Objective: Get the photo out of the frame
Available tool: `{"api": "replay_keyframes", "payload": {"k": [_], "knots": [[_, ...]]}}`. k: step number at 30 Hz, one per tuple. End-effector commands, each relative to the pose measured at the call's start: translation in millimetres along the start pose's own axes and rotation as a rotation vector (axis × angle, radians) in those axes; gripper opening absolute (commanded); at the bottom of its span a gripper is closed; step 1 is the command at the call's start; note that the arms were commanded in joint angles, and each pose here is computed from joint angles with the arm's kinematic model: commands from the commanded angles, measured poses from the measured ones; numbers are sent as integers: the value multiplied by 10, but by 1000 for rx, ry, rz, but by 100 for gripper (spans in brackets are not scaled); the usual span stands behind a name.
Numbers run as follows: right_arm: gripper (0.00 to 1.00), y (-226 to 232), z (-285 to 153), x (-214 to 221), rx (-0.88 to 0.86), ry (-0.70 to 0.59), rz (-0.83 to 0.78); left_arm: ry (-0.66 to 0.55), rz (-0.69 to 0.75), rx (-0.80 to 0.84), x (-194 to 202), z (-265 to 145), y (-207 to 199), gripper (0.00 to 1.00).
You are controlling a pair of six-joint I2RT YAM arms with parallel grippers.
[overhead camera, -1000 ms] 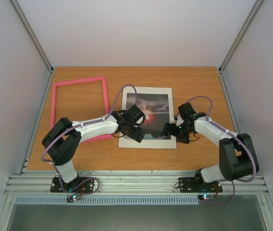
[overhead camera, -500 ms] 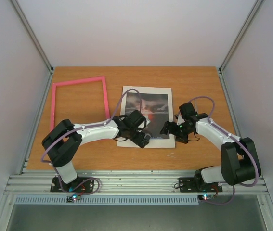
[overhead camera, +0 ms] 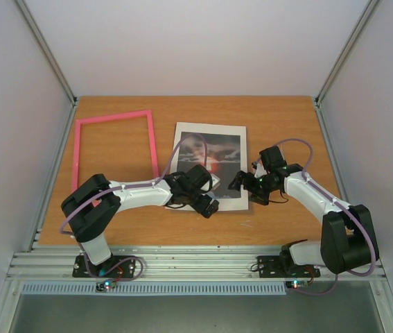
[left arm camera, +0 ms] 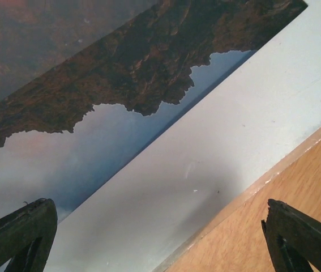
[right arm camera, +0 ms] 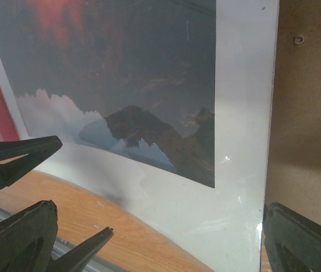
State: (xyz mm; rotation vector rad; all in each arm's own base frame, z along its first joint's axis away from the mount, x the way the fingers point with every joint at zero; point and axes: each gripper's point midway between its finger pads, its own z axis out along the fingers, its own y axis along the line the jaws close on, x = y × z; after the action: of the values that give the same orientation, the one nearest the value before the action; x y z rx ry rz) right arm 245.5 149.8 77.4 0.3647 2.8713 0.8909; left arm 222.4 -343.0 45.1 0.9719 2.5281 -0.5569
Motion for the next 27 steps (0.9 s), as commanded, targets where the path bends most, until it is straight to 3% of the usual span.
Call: {"api": "replay_keyframes", "payload": {"k": [1, 16, 27], "knots": [[99, 92, -48, 20, -32, 1, 10, -84, 25, 15, -160, -14, -51, 99], [98, -234, 30, 266, 102, 53, 47, -95, -56, 13, -132, -69, -27, 99], [98, -355, 178, 464, 180, 78, 50, -96, -278, -78, 7, -449, 519, 99]]}}
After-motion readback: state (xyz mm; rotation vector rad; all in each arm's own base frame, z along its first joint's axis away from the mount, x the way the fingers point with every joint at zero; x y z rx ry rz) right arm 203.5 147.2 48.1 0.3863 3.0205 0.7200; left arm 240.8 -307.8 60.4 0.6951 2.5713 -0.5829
